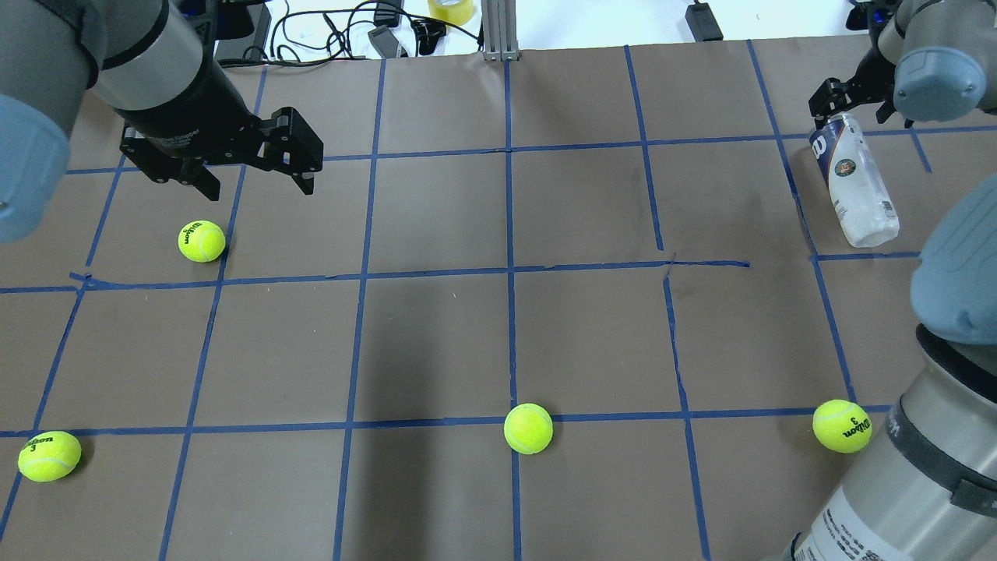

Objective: Lift up tennis ball bucket
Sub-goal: 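Move the right gripper over the upright white tennis ball can, then close the right gripper on the can top and lift it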

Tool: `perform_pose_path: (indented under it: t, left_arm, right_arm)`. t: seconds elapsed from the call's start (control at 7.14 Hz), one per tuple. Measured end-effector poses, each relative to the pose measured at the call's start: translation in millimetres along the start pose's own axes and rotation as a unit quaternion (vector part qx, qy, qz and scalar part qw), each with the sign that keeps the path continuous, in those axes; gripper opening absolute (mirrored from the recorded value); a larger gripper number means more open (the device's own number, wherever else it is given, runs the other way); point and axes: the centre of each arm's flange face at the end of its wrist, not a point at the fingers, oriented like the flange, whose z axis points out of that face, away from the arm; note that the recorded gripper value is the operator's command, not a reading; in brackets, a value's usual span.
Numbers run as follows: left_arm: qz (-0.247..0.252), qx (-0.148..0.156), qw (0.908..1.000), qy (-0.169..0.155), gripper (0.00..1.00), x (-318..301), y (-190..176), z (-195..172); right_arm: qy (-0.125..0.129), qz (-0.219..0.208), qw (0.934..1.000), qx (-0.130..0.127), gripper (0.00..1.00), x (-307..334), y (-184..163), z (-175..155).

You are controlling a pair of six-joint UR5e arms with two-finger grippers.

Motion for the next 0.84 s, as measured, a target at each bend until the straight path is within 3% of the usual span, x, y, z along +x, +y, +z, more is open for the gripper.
perform_pose_path:
  t: [0.56,0.84]
  left_arm:
    - [0.000,-0.002,1.0000,0.000,1.00,0,1,0]
    - [0.000,-0.002,1.0000,0.000,1.00,0,1,0]
  right_arm:
    - [-0.007,-0.024,0.9995,-0.020,1.00,6,2,50]
    - [0.001,-0.036,0.9993,-0.005,1.00,9,-3,62]
